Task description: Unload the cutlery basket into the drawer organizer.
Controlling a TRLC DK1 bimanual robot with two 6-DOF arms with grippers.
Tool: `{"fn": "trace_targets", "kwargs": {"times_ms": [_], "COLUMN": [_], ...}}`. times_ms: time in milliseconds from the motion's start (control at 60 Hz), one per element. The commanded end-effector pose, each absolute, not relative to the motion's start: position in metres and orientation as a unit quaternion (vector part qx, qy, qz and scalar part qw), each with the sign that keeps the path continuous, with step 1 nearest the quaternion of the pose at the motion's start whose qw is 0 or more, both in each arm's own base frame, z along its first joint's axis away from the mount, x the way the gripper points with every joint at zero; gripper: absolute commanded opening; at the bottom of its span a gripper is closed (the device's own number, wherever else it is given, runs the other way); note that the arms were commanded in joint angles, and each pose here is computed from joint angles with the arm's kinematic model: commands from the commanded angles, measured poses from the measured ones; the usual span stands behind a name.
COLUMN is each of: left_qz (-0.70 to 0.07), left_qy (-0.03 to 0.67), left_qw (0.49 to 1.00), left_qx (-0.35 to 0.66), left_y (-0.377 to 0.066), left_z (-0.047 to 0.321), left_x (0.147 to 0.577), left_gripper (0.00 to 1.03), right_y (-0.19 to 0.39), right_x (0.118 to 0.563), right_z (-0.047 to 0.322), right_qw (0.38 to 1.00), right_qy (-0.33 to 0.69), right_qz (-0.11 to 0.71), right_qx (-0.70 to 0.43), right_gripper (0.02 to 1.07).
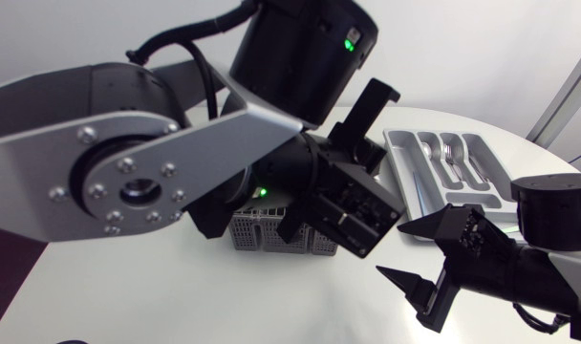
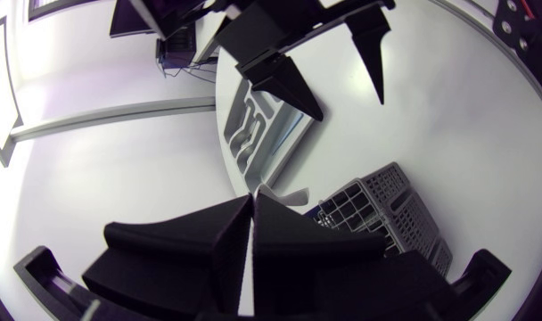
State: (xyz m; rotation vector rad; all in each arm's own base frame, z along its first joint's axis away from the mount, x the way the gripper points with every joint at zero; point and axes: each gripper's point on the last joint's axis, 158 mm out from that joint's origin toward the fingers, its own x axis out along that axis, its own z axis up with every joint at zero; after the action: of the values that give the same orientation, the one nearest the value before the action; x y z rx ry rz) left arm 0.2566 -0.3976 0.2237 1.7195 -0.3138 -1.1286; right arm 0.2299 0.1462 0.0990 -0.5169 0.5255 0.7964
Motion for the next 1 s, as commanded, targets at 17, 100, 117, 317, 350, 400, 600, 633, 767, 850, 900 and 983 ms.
{"fn": "trace_targets", "kwargs": {"times_ms": [17, 100, 117, 317, 350, 400, 600, 633, 767, 850, 900, 983], "left_qz": [-0.460, -0.452, -0.450, -0.451, -0.453, -0.453, -0.458, -0.458, -0.464, -0.465, -0.462, -0.457], "left_qy": [-0.099, -0.060, -0.050, 0.061, 0.084, 0.105, 0.170, 0.178, 0.214, 0.233, 0.240, 0.252], "left_qw": [0.572, 0.620, 0.632, 0.715, 0.725, 0.739, 0.776, 0.780, 0.797, 0.804, 0.809, 0.816], "left_qx": [0.672, 0.639, 0.629, 0.530, 0.513, 0.487, 0.399, 0.388, 0.323, 0.290, 0.273, 0.249], "left_y": [-0.402, -0.402, -0.402, -0.399, -0.399, -0.401, -0.404, -0.405, -0.409, -0.411, -0.414, -0.415], "left_z": [0.243, 0.243, 0.244, 0.240, 0.236, 0.235, 0.231, 0.229, 0.229, 0.229, 0.231, 0.233], "left_x": [0.260, 0.266, 0.268, 0.270, 0.269, 0.267, 0.264, 0.265, 0.268, 0.269, 0.269, 0.272], "left_gripper": [0.18, 0.18, 0.18, 0.18, 0.18, 0.18, 0.19, 0.19, 0.19, 0.19, 0.19, 0.19], "right_y": [0.146, 0.142, 0.141, 0.135, 0.135, 0.135, 0.140, 0.142, 0.149, 0.154, 0.156, 0.157], "right_x": [0.229, 0.230, 0.231, 0.240, 0.241, 0.242, 0.245, 0.246, 0.249, 0.252, 0.252, 0.254], "right_z": [0.111, 0.118, 0.120, 0.139, 0.142, 0.147, 0.160, 0.161, 0.168, 0.173, 0.175, 0.178], "right_qw": [0.865, 0.873, 0.876, 0.897, 0.899, 0.903, 0.913, 0.914, 0.919, 0.922, 0.923, 0.924], "right_qy": [0.234, 0.216, 0.211, 0.172, 0.166, 0.157, 0.129, 0.126, 0.103, 0.089, 0.084, 0.078], "right_qz": [0.372, 0.360, 0.356, 0.325, 0.321, 0.315, 0.301, 0.298, 0.283, 0.275, 0.272, 0.267], "right_qx": [-0.243, -0.246, -0.247, -0.247, -0.247, -0.246, -0.244, -0.246, -0.254, -0.259, -0.260, -0.260], "right_gripper": [0.97, 0.97, 0.97, 0.97, 0.96, 0.96, 0.96, 0.96, 0.92, 0.90, 0.87, 0.84]}}
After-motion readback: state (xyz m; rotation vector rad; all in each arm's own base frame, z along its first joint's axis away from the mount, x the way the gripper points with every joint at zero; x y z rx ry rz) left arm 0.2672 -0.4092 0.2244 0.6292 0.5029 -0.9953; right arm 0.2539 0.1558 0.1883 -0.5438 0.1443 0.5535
